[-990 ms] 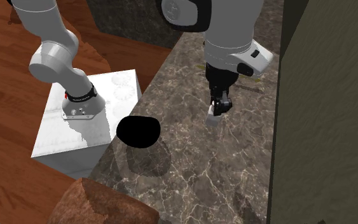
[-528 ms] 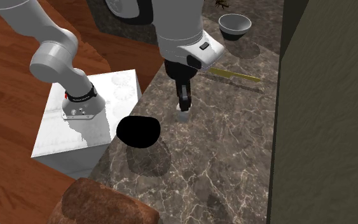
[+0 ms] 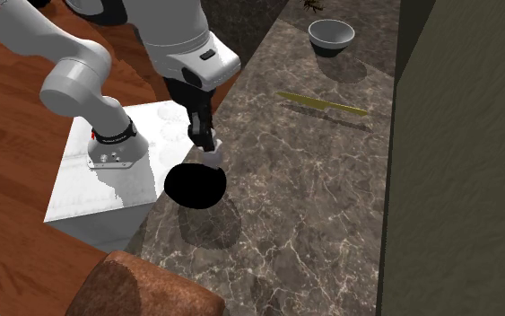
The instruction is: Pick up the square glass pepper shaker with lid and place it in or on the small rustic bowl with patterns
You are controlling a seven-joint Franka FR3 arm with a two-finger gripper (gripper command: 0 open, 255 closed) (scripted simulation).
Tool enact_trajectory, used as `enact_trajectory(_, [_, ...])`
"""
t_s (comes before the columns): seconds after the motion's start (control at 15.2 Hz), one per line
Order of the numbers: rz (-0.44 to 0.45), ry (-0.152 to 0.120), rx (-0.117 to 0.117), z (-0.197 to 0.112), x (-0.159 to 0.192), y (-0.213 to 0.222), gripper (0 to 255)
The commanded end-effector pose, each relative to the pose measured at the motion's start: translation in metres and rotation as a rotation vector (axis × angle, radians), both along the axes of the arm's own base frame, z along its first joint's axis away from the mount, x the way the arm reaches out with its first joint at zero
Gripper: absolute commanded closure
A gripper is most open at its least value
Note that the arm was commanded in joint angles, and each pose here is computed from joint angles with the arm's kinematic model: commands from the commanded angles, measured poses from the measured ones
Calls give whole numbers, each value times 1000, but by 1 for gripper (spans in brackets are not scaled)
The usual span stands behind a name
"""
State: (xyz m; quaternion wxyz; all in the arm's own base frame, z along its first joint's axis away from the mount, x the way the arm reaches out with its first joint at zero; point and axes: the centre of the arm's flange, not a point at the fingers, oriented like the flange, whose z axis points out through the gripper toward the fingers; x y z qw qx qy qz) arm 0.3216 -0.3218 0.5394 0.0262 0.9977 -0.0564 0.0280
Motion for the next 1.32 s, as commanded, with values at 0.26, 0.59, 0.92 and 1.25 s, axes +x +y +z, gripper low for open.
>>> enact_trajectory(0.26, [0,0,-1,6,-64,19,255])
enact_trajectory(0.59, [0,0,-1,-21,-64,19,255])
enact_trajectory(0.92, [0,0,-1,-47,-64,19,255])
enact_trajectory(1.25, [0,0,-1,-74,-64,19,255])
